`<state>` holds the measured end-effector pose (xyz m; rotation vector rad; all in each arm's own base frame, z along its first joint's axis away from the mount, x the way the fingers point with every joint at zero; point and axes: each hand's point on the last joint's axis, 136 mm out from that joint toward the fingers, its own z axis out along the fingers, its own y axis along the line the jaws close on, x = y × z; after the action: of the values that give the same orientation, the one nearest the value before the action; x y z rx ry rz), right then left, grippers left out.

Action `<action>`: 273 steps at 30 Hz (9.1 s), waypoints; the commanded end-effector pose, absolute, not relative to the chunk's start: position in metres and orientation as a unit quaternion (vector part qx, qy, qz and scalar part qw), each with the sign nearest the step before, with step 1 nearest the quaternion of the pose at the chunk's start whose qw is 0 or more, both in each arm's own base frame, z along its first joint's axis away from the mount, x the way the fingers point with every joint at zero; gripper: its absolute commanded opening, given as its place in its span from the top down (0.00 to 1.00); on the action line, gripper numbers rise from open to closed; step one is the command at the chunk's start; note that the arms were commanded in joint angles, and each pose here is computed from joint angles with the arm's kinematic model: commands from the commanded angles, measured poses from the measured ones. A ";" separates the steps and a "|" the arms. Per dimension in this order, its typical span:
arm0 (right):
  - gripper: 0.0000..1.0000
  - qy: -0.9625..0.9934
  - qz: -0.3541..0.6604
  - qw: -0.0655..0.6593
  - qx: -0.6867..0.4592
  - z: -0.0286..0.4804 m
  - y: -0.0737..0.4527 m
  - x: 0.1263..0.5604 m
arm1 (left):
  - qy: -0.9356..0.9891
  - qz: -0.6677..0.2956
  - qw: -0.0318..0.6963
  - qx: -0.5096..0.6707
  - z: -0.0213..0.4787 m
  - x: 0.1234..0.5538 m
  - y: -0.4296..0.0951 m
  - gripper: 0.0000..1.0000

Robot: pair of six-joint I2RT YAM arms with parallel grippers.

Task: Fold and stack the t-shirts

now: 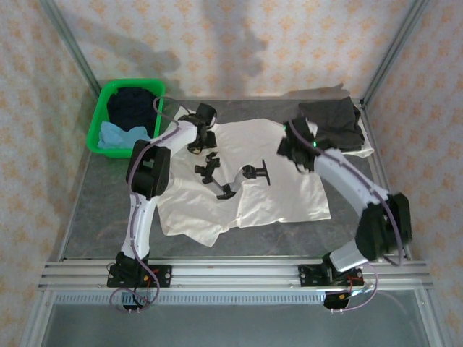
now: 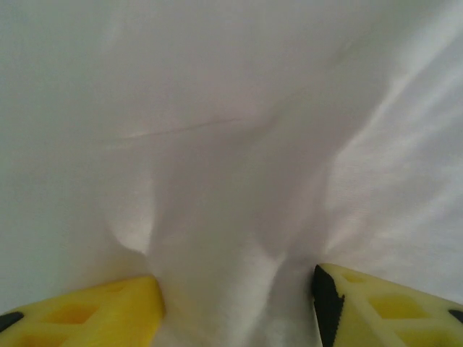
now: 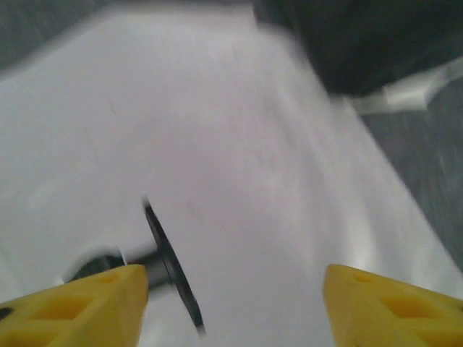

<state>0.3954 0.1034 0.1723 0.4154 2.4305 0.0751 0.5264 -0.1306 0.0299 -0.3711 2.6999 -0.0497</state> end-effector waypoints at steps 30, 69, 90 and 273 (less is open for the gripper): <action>0.82 0.979 -0.042 0.186 -0.068 0.065 0.169 0.478 | 0.983 -0.018 0.136 -0.121 0.014 0.520 -0.098 0.43; 0.49 0.990 0.073 0.118 0.027 0.004 0.180 0.517 | 0.986 -0.034 0.124 -0.105 0.017 0.519 -0.105 0.44; 0.59 0.972 -0.042 0.230 -0.005 0.104 0.157 0.541 | 0.987 -0.023 0.122 -0.098 0.021 0.520 -0.099 0.49; 0.97 0.929 -0.198 0.305 0.071 0.142 0.065 0.540 | 0.986 -0.054 0.107 -0.115 -0.017 0.555 -0.083 0.98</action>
<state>0.5151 0.1056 0.1470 0.0989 2.4980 -0.3625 0.5692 -0.1040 0.0247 -0.3046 2.7999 -0.2760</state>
